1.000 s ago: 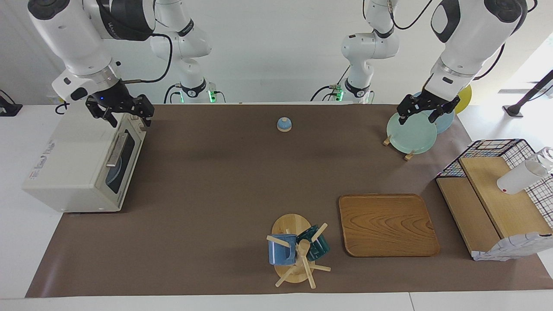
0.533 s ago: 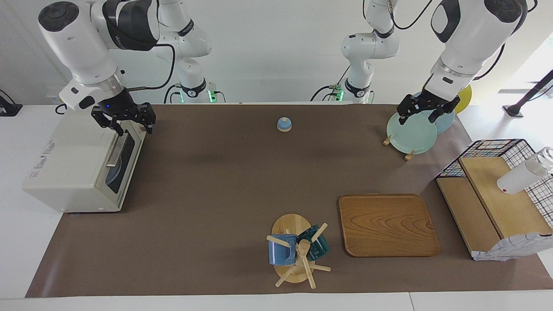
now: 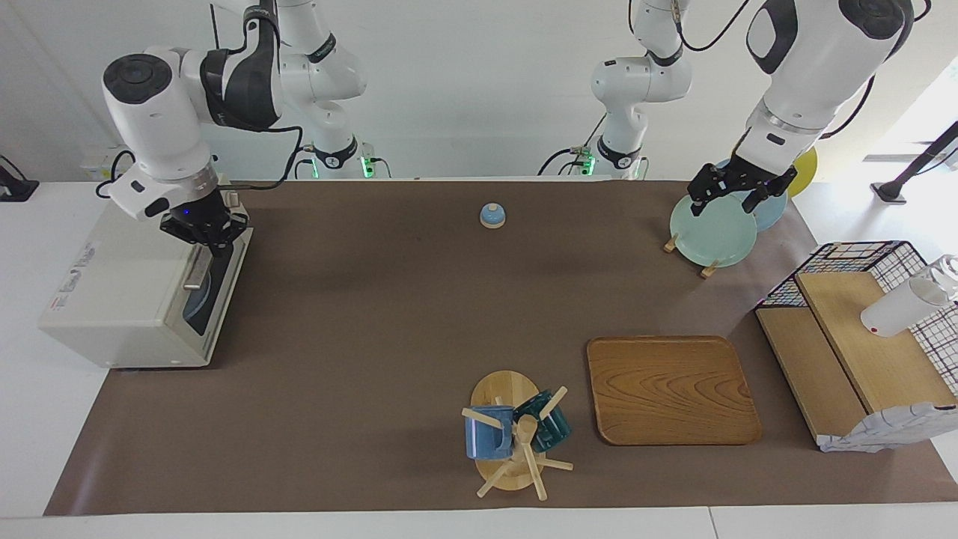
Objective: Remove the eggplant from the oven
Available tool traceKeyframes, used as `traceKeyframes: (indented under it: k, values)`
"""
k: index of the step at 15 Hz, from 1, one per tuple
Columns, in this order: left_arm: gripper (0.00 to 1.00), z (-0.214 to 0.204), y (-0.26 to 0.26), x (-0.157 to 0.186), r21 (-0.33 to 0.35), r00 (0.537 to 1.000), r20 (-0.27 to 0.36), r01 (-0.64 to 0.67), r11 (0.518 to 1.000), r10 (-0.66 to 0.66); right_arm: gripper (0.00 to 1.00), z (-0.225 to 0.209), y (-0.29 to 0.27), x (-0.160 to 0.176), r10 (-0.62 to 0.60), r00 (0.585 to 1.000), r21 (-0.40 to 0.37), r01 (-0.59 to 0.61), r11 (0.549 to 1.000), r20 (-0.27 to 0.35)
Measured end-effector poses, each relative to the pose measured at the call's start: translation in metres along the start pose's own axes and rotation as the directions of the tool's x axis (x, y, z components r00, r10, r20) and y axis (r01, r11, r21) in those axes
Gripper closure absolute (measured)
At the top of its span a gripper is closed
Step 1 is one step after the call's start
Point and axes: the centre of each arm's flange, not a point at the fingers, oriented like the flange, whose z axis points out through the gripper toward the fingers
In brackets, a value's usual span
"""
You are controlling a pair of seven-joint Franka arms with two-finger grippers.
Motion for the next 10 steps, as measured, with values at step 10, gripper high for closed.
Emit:
traceKeyframes:
  k: [10]
  values:
    - [0.00,0.000,0.000,0.000,0.000,1.000,0.000,0.000,1.000,0.000,0.99,0.046,0.028,-0.013,0.054,0.998,0.008,-0.054,0.998,0.020]
